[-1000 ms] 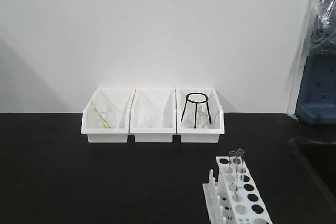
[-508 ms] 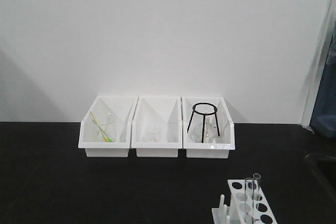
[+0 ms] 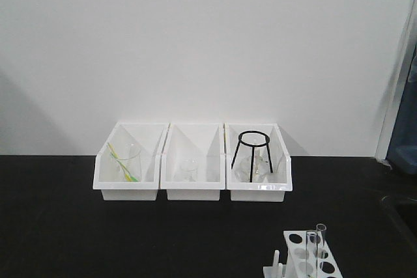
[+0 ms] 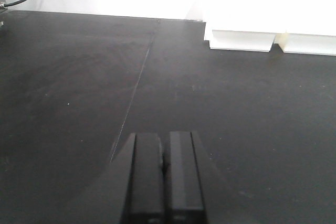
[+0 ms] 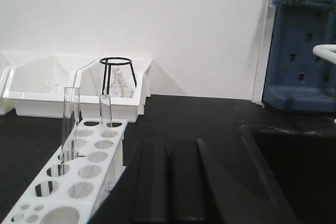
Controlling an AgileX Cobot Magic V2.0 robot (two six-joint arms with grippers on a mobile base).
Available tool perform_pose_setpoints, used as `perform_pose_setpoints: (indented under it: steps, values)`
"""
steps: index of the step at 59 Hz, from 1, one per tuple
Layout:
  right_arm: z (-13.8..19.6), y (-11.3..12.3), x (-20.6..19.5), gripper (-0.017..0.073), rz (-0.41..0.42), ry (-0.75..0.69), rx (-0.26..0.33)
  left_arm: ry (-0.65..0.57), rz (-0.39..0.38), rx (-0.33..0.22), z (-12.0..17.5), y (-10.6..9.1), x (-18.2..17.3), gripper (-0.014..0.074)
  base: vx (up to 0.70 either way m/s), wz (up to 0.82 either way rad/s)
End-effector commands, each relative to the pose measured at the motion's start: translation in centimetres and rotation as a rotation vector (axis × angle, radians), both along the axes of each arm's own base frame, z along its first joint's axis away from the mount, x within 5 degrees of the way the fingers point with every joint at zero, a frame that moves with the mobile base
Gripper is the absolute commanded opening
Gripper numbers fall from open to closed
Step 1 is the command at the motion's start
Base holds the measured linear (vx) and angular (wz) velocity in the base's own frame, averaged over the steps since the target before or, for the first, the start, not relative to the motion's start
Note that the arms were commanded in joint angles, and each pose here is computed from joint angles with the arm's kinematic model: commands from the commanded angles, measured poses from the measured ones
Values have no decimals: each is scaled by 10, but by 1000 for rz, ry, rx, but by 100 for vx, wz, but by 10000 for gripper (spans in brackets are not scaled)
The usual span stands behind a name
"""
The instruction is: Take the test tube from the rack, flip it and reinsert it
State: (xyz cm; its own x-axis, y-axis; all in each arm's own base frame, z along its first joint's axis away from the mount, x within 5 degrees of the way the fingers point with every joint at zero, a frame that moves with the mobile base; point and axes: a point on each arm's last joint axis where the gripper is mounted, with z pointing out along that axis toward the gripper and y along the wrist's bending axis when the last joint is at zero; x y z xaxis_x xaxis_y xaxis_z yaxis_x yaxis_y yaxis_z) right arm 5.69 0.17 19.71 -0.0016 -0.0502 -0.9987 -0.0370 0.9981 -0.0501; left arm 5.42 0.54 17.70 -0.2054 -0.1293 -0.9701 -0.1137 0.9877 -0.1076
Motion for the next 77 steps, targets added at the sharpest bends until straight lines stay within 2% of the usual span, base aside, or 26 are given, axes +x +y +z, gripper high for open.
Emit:
perform_pose_setpoints:
  steps: [1,31,32,39,48,66,77]
  values:
    - [8,1,-1,-8,5,-87,-3,-99,-11,5,8,-1,1,-6,0,0]
    - [9,1,-1,-9,7,-101,2,-99,-11,5,8,-1,1,-6,0,0]
    - [15,2,-2,-9,18,-174,8,-99,-11,5,8,-1,1,-6,0,0]
    - [26,3,-4,-9,35,-286,10,-99,-11,5,8,-1,1,-6,0,0]
    - [44,3,-8,-9,33,-332,11,-99,-11,5,8,-1,1,-6,0,0]
    - [88,1,-4,-7,7,-234,8,-99,-11,5,8,-1,1,-6,0,0]
    - [87,2,21,-2,5,-82,9,-99,-11,5,8,-1,1,-6,0,0]
